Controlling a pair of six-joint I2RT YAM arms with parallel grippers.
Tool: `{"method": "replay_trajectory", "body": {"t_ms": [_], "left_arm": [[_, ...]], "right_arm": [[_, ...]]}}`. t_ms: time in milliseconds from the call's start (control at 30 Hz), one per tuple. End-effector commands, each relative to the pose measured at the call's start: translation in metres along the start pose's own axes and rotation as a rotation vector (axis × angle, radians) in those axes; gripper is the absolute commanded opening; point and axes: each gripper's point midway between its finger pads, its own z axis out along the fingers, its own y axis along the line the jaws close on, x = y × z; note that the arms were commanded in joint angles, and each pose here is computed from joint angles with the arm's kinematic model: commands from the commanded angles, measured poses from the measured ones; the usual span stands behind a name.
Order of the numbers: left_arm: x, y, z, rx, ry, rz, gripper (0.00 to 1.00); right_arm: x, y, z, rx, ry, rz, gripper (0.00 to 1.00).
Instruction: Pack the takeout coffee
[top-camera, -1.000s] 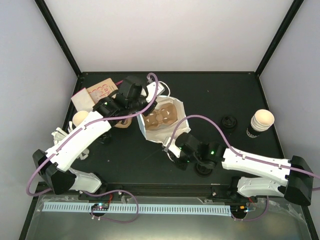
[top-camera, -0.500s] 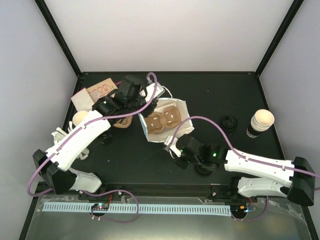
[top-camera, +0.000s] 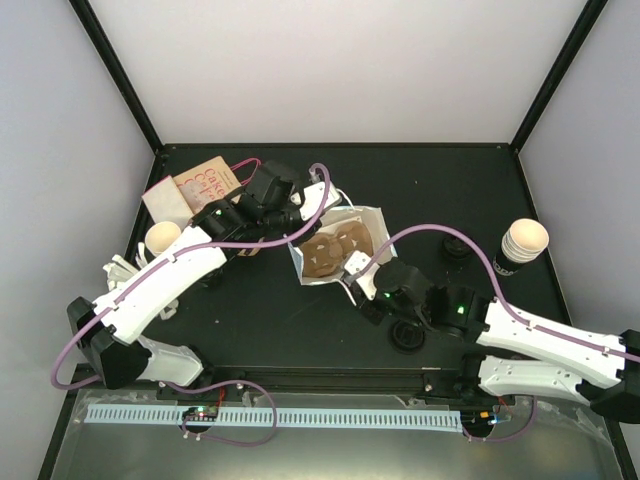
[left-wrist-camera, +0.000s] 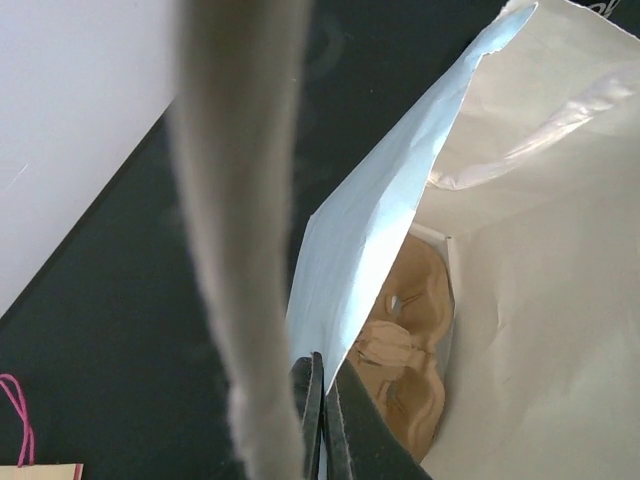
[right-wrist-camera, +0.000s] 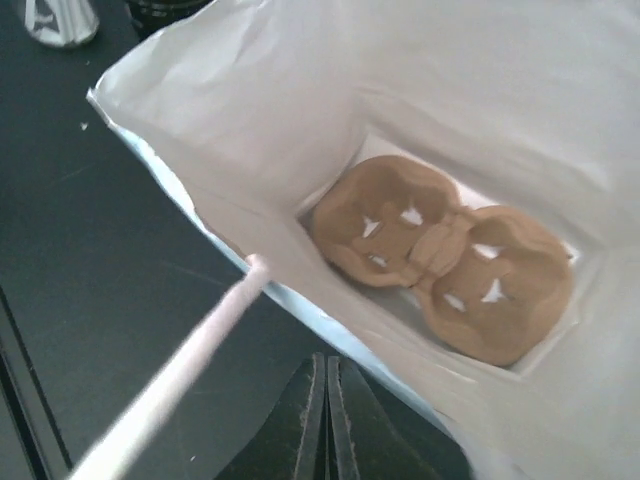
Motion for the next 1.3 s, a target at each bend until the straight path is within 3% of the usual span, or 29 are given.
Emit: {"method": "replay_trajectory", "body": {"t_ms": [0, 233, 400, 633, 867, 1267], "left_arm": [[-0.015, 0.003, -0.017, -0.035, -0.064, 0.039, 0.01], [-0.017, 0.002, -0.021, -0.042, -0.074, 0.052, 0.02], [-0.02, 0.001, -0.027, -0.048, -0.092, 0.061, 0.02], [-0.016, 0.007, -0.024, -0.093, -0.082, 0.065, 0.01], [-0.02, 0.007, -0.034, -0.128, -0.163, 0.102, 0.02], [0.012, -0.052, -0.041, 0.07, -0.195, 0.131, 0.02]], "right_arm": [[-0.025, -0.02, -0.021, 0.089, -0.073, -0.011, 0.03], [-0.06, -0.042, -0.025, 0.232, -0.143, -0.08, 0.01], [-0.06, -0.038, 0.004, 0.251, -0.066, -0.18, 0.01], [-0.029, -0.001, 0.034, 0.058, 0.069, -0.303, 0.01], [0.002, 0.022, 0.05, -0.038, 0.147, -0.338, 0.01], [0.054, 0.054, 0.062, -0.095, 0.246, -0.407, 0.01]]}}
